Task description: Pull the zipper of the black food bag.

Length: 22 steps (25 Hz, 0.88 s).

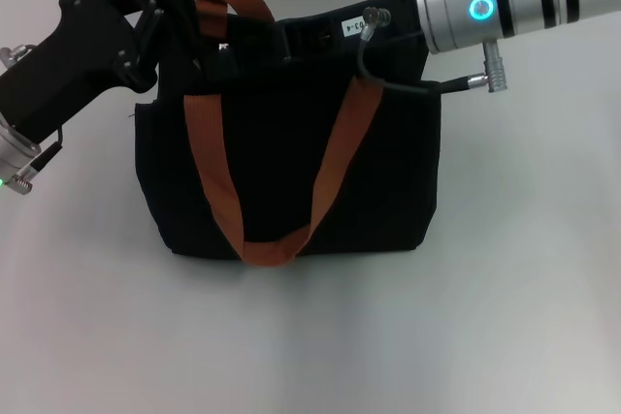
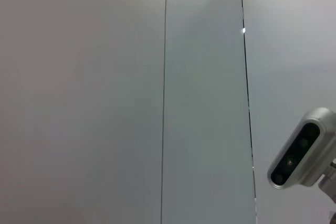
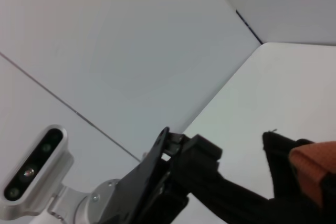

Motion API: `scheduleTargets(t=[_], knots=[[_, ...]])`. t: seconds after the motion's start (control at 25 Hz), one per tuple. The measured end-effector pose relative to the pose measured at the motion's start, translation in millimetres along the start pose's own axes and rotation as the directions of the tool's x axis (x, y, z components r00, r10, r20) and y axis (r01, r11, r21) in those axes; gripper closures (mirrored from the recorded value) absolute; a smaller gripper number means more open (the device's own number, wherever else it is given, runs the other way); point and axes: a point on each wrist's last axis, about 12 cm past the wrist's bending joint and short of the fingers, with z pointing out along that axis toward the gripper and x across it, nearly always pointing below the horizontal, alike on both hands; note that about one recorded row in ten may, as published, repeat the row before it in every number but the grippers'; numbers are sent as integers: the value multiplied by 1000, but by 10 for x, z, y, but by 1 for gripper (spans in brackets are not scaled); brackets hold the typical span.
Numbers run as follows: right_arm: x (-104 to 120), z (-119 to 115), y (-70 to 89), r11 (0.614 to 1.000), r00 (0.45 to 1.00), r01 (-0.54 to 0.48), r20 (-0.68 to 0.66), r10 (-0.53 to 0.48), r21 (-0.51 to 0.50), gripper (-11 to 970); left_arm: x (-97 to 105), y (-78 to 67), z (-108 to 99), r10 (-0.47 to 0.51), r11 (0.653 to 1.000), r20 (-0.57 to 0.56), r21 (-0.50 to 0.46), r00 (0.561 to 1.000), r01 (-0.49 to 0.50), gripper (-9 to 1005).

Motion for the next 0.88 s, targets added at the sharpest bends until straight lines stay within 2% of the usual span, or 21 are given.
scheduleTargets(t=[0.56, 0.88], knots=[[-27, -44, -70, 997, 1000, 13, 0, -13, 74, 714, -2, -9, -9, -6, 1000, 9, 1, 1000, 6, 970], [-26, -51, -58, 998, 1000, 10, 6, -11, 69, 714, -10, -25, -12, -10, 1000, 20, 10, 1000, 10, 970]])
